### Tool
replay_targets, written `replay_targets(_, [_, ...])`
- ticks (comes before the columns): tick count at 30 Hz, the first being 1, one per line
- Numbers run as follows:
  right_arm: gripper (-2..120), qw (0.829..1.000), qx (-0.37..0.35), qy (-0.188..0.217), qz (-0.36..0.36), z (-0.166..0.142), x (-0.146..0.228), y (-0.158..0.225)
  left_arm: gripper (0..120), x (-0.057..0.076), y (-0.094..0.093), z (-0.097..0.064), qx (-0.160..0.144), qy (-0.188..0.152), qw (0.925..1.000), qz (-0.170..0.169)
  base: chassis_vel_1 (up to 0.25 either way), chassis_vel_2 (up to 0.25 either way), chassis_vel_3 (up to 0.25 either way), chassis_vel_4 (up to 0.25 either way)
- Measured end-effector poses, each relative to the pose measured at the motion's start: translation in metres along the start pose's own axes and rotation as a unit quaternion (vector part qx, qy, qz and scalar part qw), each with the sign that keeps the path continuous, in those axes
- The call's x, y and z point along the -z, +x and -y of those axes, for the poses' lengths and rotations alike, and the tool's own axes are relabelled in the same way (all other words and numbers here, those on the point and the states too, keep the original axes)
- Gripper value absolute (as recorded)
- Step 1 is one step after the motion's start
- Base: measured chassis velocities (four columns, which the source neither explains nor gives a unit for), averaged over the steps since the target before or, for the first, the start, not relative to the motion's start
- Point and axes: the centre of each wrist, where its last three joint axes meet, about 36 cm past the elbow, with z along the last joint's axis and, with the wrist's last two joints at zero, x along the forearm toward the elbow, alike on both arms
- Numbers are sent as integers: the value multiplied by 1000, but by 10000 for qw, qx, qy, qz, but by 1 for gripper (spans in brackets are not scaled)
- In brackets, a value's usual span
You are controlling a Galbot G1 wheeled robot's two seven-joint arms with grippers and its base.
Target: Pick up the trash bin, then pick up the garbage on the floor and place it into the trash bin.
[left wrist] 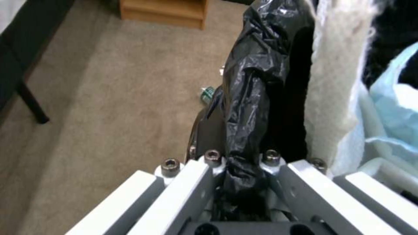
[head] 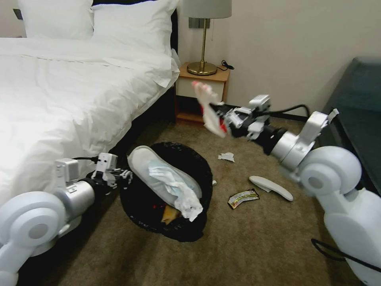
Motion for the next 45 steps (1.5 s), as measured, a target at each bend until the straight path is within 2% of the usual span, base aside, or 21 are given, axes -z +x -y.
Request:
replay_targets(6, [0,9988,379,-167,-265,-20,-14,-6,1,4,-4,0,-21,4,10000,34,0,0,0,0])
replay_targets(17, [0,9929,762,-443,-800,-45,-42,-15,1,7,-1,-3,39,33,9999,107,0,0,0,0])
replay_targets(27, [0,9871,772,-386,-1350,-51,-61,-22,1,10,2,-3,26,41,9998,186,0,0,0,0])
replay_targets(36, [0,9846,750,-311,-1548,-53,-66,-29,1,11,6,-4,37,36,9997,238,0,0,0,0])
replay_targets(37, [2,9845,742,-302,-1561,-54,-66,-30,1,11,6,-4,38,35,9997,243,0,0,0,0])
replay_targets(38, [11,9844,712,-283,-1586,-56,-68,-32,1,12,7,-4,41,30,9997,259,0,0,0,0])
replay_targets(39, [11,9844,712,-283,-1586,-56,-68,-32,1,12,7,-4,41,30,9997,259,0,0,0,0])
replay_targets(41, [20,9860,626,-248,-1527,-58,-66,-35,1,12,8,-4,51,28,9996,272,0,0,0,0])
replay_targets(42, [20,9860,626,-248,-1527,-58,-66,-35,1,12,8,-4,51,28,9996,272,0,0,0,0])
replay_targets(44, [31,9883,582,-242,-1389,-59,-58,-35,1,12,9,-5,58,26,9996,279,0,0,0,0])
replay_targets(45, [31,9883,582,-242,-1389,-59,-58,-35,1,12,9,-5,58,26,9996,279,0,0,0,0])
